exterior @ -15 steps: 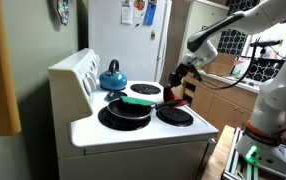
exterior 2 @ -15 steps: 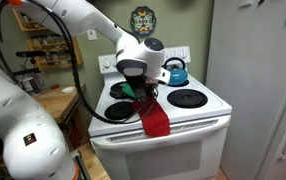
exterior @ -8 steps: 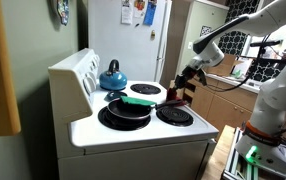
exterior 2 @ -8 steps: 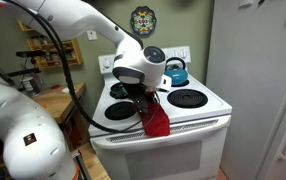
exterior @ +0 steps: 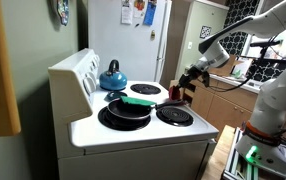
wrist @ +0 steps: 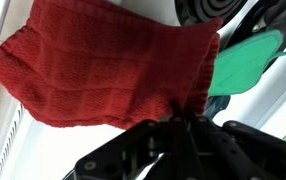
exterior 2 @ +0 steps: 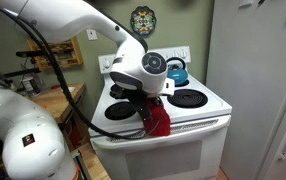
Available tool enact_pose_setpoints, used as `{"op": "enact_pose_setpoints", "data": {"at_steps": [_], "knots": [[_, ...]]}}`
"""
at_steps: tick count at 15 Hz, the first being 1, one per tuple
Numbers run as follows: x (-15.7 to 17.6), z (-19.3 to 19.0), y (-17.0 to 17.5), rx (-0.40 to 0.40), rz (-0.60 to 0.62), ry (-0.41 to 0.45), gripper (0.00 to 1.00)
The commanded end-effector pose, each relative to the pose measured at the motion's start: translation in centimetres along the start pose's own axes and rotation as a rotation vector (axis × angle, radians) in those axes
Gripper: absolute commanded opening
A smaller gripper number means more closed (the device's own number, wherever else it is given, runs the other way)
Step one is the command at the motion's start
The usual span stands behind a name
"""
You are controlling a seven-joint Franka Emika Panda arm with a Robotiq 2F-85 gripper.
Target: Fold the towel over the oven door handle
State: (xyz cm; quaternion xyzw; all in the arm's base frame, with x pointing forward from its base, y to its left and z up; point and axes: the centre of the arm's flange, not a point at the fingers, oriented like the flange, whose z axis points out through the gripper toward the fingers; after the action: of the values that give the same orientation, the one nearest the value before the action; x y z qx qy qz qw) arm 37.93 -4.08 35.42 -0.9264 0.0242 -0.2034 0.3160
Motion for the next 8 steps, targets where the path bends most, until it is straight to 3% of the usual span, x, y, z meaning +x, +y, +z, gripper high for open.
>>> {"op": "enact_pose_setpoints", "data": {"at_steps": [1,4,8], "knots": [[0.0,0.0,0.0,0.0,0.0,0.0,0.04],[-0.5,-1.4,-0.7,0.002,-0.038,0.016,0.01],[-1.6,-3.1,-0.2,0.098,-0.129,0.057,0.01]]}}
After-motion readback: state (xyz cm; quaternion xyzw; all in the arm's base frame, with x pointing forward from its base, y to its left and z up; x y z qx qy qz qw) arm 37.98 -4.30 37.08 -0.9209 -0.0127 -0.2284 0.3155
